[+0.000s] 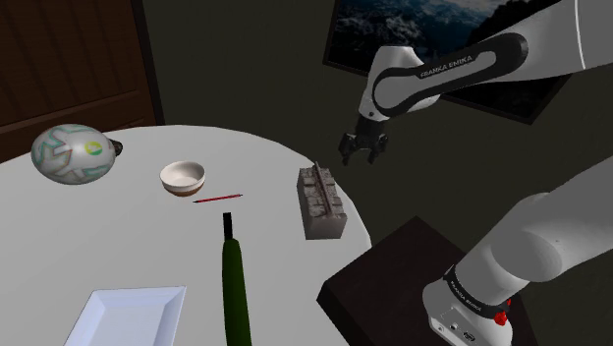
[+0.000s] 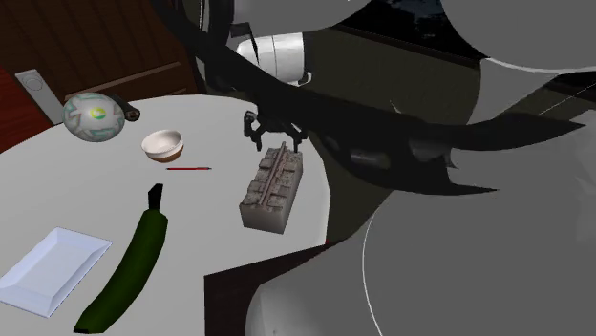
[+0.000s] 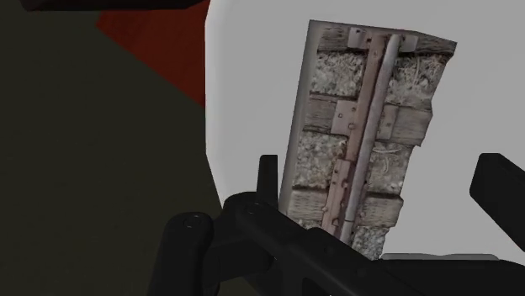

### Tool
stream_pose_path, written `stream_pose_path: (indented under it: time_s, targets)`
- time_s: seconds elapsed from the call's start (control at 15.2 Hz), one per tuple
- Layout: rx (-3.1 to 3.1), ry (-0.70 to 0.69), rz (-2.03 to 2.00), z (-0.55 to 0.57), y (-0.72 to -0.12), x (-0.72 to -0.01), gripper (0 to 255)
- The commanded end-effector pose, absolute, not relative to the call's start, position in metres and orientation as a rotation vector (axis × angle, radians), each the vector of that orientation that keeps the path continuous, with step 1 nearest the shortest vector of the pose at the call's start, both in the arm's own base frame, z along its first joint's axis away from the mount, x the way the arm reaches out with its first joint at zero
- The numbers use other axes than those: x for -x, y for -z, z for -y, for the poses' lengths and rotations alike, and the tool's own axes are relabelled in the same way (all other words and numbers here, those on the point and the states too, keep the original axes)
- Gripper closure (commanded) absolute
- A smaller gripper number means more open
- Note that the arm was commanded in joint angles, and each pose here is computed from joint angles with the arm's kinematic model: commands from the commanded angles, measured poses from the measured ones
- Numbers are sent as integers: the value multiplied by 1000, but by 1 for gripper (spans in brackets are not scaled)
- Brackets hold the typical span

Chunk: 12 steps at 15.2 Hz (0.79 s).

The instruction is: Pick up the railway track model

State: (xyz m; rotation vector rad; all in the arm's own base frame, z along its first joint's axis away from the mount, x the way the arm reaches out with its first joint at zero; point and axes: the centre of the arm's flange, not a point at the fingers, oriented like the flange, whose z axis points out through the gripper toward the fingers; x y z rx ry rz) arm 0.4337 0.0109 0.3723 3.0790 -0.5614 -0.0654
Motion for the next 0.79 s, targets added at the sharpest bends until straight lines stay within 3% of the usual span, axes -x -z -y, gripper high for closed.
stream_pose_path:
  time_s: [0.0,0.73]
  targets:
    - [-3075,51,594,-10,-350,-450,0]
    - [-3046,-9,758,-13,-237,-530,0]
